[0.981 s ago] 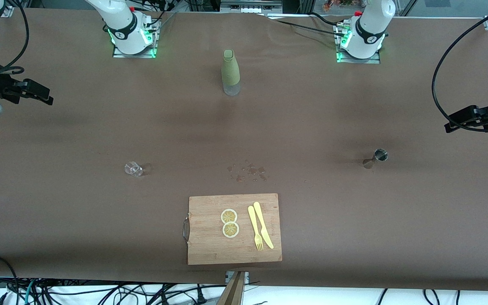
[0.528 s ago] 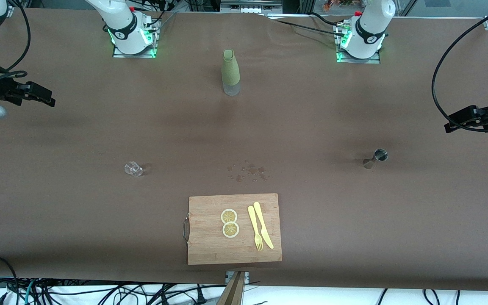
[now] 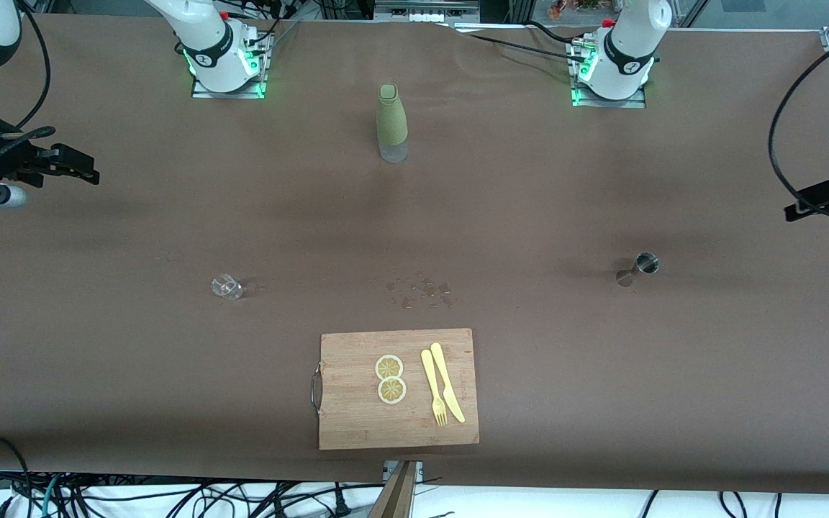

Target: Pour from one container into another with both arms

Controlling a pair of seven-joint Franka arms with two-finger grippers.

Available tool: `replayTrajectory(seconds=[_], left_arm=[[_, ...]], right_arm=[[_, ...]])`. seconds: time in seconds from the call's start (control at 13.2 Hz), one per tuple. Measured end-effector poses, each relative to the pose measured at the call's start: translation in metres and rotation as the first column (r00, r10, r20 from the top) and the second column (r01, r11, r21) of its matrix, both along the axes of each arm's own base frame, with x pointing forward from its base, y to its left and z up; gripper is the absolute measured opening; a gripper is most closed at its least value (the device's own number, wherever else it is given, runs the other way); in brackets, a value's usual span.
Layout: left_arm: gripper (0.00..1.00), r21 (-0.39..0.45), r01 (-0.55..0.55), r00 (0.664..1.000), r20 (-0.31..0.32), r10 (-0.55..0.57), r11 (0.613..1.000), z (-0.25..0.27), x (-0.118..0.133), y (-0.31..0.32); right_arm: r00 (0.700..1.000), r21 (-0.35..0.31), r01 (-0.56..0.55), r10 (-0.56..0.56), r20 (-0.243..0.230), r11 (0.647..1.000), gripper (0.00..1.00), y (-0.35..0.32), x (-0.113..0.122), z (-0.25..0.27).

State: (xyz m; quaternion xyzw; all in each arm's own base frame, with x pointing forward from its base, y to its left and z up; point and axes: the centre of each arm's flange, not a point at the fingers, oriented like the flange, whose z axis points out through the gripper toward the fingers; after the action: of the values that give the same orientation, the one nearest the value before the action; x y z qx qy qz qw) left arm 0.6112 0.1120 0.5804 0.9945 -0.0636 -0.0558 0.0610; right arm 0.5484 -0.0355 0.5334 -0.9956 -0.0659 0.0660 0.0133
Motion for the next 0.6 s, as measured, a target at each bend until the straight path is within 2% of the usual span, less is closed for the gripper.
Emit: replayTrajectory(seconds=[0.3, 0.45, 0.6], left_arm=[[1.0, -0.063, 0.197, 0.979, -0.039, -0.2, 0.978, -0.043, -0.008, 0.05], [1.0, -0.146, 0.201, 0.976, -0.052, -0.211, 0.969, -0.073, -0.014, 0.072], [1.0, -0.202, 0.206, 0.975, -0.043, -0.219, 0.958, -0.088, -0.025, 0.099]], right_arm=[[0.978, 0.043, -0.206, 0.206, -0.007, 0.978, 1.0, -0.019, 0.003, -0.012], [0.952, 0.111, -0.306, 0.307, 0.013, 0.945, 1.0, -0.022, 0.007, -0.02], [0.912, 0.197, -0.408, 0.406, 0.057, 0.891, 1.0, -0.039, 0.009, -0.032]])
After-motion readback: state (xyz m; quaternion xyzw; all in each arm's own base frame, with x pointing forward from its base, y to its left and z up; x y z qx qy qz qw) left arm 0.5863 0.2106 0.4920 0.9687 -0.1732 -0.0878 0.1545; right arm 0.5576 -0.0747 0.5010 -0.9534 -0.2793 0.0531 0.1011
